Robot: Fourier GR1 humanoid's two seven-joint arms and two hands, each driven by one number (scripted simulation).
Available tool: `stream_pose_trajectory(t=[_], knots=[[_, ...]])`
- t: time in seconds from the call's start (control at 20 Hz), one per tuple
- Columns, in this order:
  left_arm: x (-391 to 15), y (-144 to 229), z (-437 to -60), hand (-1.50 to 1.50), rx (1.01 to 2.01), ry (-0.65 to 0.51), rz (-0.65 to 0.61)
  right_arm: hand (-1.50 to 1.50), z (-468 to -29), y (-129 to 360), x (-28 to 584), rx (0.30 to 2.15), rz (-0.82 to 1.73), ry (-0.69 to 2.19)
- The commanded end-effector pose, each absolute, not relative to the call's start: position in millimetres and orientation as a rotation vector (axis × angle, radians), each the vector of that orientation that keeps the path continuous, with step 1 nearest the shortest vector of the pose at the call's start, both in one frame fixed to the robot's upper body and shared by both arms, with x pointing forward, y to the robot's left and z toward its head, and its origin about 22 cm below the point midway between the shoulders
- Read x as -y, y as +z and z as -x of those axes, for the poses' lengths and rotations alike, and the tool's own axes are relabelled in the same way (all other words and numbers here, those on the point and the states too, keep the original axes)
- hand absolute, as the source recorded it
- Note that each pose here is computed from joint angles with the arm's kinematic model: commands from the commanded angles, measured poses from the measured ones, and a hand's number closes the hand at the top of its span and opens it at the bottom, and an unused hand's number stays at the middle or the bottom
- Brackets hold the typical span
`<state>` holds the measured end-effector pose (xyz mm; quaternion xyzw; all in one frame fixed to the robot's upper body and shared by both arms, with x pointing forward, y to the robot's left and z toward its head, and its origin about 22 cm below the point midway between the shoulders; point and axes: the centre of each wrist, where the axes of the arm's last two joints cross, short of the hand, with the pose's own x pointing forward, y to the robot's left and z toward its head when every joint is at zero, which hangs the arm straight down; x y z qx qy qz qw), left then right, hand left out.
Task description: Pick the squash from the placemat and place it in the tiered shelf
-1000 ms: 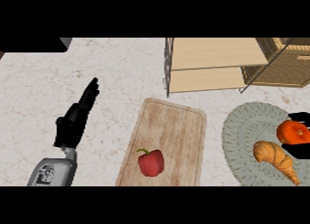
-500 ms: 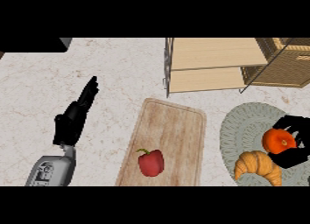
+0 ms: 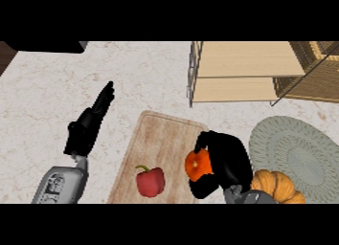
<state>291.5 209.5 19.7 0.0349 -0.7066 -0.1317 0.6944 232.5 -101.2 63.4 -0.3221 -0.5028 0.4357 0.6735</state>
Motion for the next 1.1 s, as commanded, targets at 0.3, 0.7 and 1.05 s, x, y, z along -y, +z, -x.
stream_pose_trajectory(t=[0.3, 0.7, 1.05], knots=[[-221, 14, -288, 0.0, 1.573, -0.28, -0.095, 1.5, -168, 115, 14, 1.505, 0.561, 0.639], [-222, 6, -279, 0.0, 1.55, -0.264, -0.103, 1.5, -162, 175, 12, 1.603, 0.735, 0.486], [-229, 8, -277, 0.0, 1.547, -0.273, -0.119, 1.5, -173, 228, 26, 1.664, 0.93, 0.369]])
